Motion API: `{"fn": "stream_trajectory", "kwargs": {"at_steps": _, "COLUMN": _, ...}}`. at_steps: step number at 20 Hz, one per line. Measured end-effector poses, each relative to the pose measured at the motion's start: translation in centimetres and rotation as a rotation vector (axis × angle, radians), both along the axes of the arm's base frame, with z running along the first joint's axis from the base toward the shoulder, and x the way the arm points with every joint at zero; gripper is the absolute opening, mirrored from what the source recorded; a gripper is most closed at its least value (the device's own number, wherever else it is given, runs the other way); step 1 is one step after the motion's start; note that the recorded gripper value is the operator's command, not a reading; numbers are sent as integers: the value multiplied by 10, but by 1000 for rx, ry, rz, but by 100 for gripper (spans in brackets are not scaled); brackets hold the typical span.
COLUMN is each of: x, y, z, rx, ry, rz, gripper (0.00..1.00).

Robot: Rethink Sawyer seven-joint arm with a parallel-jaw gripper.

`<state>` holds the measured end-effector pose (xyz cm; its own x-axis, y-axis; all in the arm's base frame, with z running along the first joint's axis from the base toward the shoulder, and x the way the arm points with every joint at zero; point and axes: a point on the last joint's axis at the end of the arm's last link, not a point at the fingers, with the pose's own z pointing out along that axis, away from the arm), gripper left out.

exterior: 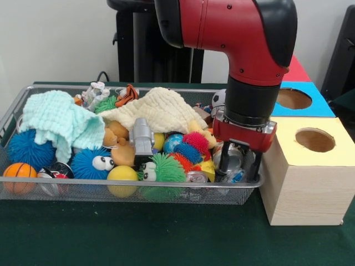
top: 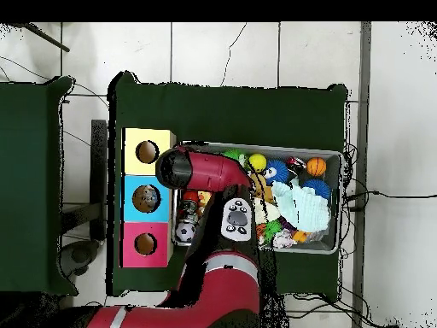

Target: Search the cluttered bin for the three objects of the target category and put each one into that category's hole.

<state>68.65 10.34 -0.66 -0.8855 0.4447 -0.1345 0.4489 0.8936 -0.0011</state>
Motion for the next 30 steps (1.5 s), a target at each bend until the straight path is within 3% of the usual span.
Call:
{"fn": "stream_trajectory", "kwargs": {"at_steps": 7, "x": -16, "y": 0, "z": -27, "rx": -37, "ry": 20, "rz": -1, "gripper": 100}}
{"fn": "stream_trajectory", "kwargs": {"at_steps": 30, "x": -11, "y": 6, "z": -38, "rx": -136, "ry": -79, "rz": -11, "gripper": 100}}
